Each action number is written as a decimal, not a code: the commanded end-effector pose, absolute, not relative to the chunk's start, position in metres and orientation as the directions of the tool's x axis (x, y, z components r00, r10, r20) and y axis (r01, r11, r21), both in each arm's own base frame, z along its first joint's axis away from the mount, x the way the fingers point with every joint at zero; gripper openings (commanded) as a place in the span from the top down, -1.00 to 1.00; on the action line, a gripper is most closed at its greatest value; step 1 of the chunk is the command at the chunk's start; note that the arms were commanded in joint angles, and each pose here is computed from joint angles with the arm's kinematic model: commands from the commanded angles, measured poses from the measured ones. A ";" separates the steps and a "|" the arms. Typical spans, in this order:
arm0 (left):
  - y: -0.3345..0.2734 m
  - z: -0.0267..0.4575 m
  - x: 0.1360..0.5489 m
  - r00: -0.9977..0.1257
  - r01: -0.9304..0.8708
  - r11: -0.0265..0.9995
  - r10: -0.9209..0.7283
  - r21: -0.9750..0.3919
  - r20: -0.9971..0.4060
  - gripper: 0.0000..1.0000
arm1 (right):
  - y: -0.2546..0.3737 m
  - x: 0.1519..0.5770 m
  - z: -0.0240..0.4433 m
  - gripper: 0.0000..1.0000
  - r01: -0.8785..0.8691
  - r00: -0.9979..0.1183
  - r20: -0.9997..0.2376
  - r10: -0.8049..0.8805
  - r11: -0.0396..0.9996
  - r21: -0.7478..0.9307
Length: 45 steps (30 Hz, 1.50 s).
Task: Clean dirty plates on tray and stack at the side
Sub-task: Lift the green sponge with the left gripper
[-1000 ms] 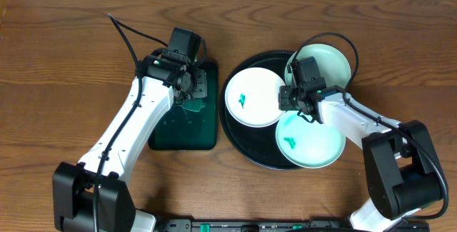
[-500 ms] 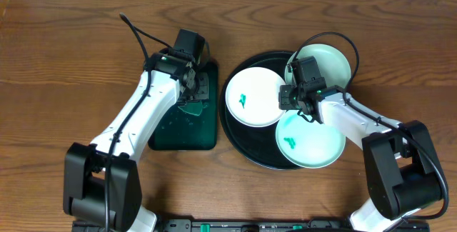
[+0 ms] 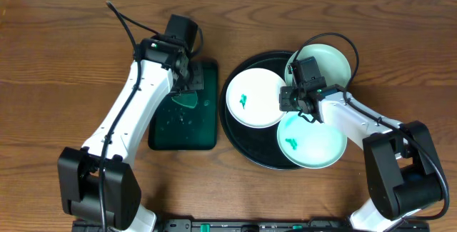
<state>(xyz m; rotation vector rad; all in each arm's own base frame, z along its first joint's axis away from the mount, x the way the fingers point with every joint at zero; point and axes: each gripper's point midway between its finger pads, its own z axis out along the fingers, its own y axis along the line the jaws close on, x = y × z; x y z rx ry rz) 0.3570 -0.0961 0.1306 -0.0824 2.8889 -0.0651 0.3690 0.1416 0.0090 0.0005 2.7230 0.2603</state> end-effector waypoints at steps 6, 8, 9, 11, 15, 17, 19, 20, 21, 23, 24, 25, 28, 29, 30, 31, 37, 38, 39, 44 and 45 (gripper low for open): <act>-0.098 0.130 0.358 -0.969 -0.036 0.999 -0.043 -0.035 -0.244 0.86 | 0.141 0.373 0.019 0.78 -0.038 -0.909 -0.414 0.041 0.983 0.181; -0.098 0.130 0.358 -0.969 -0.036 0.999 -0.044 -0.035 -0.243 0.86 | 0.142 0.374 0.019 0.70 -0.038 -0.907 -0.418 0.042 0.982 0.182; -0.098 0.130 0.358 -0.969 -0.036 0.999 -0.043 -0.035 -0.243 0.86 | 0.142 0.375 0.019 0.65 -0.039 -0.906 -0.420 0.042 0.982 0.183; -0.098 0.129 0.357 -0.970 -0.036 0.999 -0.043 -0.035 -0.241 0.86 | 0.142 0.375 0.019 0.57 -0.039 -0.906 -0.421 0.043 0.982 0.183; -0.097 0.125 0.355 -0.972 -0.036 0.999 -0.042 -0.031 -0.231 0.85 | 0.142 0.376 0.020 0.56 -0.040 -0.905 -0.424 0.043 0.982 0.184; -0.096 0.123 0.354 -0.973 -0.036 0.999 -0.042 -0.029 -0.226 0.86 | 0.142 0.376 0.020 0.53 -0.040 -0.904 -0.425 0.043 0.982 0.185; -0.096 0.121 0.354 -0.973 -0.036 0.999 -0.042 -0.029 -0.227 0.85 | 0.142 0.376 0.020 0.53 -0.040 -0.903 -0.427 0.044 0.982 0.185; -0.096 0.121 0.353 -0.973 -0.036 0.999 -0.042 -0.029 -0.227 0.86 | 0.142 0.376 0.020 0.53 -0.040 -0.904 -0.426 0.043 0.982 0.185; -0.096 0.121 0.354 -0.973 -0.036 0.999 -0.042 -0.029 -0.227 0.86 | 0.142 0.376 0.020 0.53 -0.040 -0.904 -0.426 0.043 0.982 0.185; -0.096 0.121 0.353 -0.973 -0.036 0.999 -0.042 -0.029 -0.226 0.85 | 0.142 0.376 0.020 0.60 -0.040 -0.904 -0.426 0.044 0.982 0.185; -0.096 0.121 0.353 -0.973 -0.036 0.999 -0.042 -0.029 -0.226 0.86 | 0.142 0.376 0.020 0.66 -0.040 -0.904 -0.426 0.043 0.982 0.185; -0.096 0.121 0.353 -0.973 -0.036 0.999 -0.042 -0.029 -0.226 0.85 | 0.142 0.376 0.020 0.74 -0.040 -0.904 -0.426 0.043 0.982 0.185; -0.096 0.121 0.354 -0.973 -0.036 0.999 -0.042 -0.030 -0.228 0.86 | 0.142 0.376 0.020 0.97 -0.040 -0.904 -0.426 0.043 0.982 0.185; -0.097 0.121 0.354 -0.973 -0.036 0.999 -0.042 -0.030 -0.229 0.86 | 0.142 0.376 0.020 0.97 -0.040 -0.904 -0.426 0.043 0.982 0.185; -0.097 0.121 0.354 -0.972 -0.036 0.999 -0.042 -0.030 -0.230 0.85 | 0.142 0.376 0.020 0.97 -0.040 -0.904 -0.426 0.043 0.982 0.185; -0.097 0.121 0.354 -0.972 -0.036 0.999 -0.042 -0.030 -0.230 0.86 | 0.142 0.376 0.020 0.97 -0.040 -0.904 -0.426 0.043 0.982 0.185; -0.093 0.124 0.357 -0.970 -0.030 0.999 -0.032 -0.010 -0.243 0.86 | 0.142 0.375 0.019 0.97 -0.039 -0.907 -0.420 0.043 0.982 0.183; -0.090 0.127 0.358 -0.968 -0.035 0.999 -0.032 0.010 -0.251 0.85 | 0.142 0.375 0.019 0.97 -0.039 -0.907 -0.420 0.043 0.982 0.183; -0.087 0.130 0.359 -0.966 -0.041 0.999 -0.032 0.029 -0.257 0.85 | 0.142 0.375 0.019 0.97 -0.038 -0.907 -0.420 0.043 0.982 0.183; -0.085 0.142 0.360 -0.965 -0.043 0.998 -0.032 0.036 -0.261 0.86 | 0.142 0.373 0.019 0.97 -0.035 -0.909 -0.414 0.045 0.982 0.183; -0.086 0.141 0.360 -0.965 -0.042 0.999 -0.032 0.034 -0.260 0.86 | 0.141 0.373 0.018 0.97 -0.034 -0.910 -0.413 0.045 0.983 0.183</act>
